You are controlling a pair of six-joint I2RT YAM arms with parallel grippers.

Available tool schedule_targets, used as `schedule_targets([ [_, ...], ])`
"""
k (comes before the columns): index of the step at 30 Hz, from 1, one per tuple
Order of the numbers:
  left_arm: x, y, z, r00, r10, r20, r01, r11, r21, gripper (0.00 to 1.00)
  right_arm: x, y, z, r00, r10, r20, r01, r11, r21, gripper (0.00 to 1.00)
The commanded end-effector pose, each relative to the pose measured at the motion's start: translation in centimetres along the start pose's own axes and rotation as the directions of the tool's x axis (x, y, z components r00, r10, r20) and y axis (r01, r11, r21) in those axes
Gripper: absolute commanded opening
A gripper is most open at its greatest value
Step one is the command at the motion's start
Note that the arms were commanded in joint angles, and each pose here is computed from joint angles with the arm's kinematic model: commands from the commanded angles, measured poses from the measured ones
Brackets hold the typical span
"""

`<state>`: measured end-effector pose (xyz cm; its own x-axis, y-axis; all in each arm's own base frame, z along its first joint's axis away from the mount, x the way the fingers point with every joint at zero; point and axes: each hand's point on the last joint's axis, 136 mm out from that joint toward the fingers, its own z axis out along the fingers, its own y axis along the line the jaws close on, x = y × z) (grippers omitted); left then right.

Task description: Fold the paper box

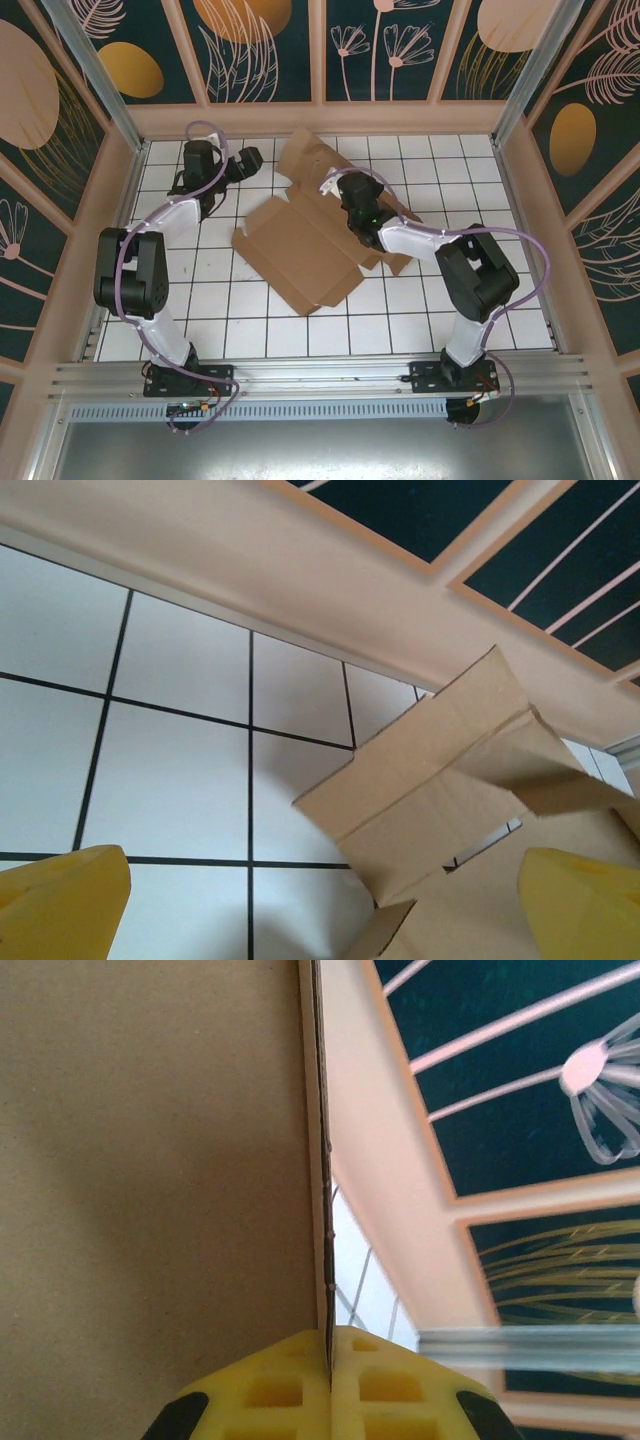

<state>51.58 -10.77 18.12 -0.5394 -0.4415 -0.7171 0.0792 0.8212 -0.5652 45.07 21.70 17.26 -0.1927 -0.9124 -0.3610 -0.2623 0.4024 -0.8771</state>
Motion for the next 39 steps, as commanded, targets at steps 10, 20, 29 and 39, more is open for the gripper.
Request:
schedule_targets([
  [10,-2.7,1.1,-0.9,0.997,-0.042,0.059,0.040,0.999,0.030,0.99,-5.3,-2.0,-4.5,0.968,-0.189,0.162,0.136,0.947,0.292,0.00],
  [20,-4.4,4.5,0.0,0.980,-0.169,0.101,0.170,0.985,-0.001,0.99,-5.2,-0.7,-5.7,0.920,-0.304,0.247,0.207,0.912,0.354,0.00],
  [29,-3.5,5.7,1.4,0.985,-0.168,0.034,0.168,0.986,0.003,0.99,-4.0,0.0,-5.2,0.912,-0.354,0.208,0.235,0.866,0.441,0.00],
  [39,-2.7,6.6,3.7,0.995,-0.096,-0.038,0.096,0.995,-0.009,0.99,-4.4,-0.3,-5.7,0.914,-0.328,0.239,0.197,0.873,0.446,0.00],
])
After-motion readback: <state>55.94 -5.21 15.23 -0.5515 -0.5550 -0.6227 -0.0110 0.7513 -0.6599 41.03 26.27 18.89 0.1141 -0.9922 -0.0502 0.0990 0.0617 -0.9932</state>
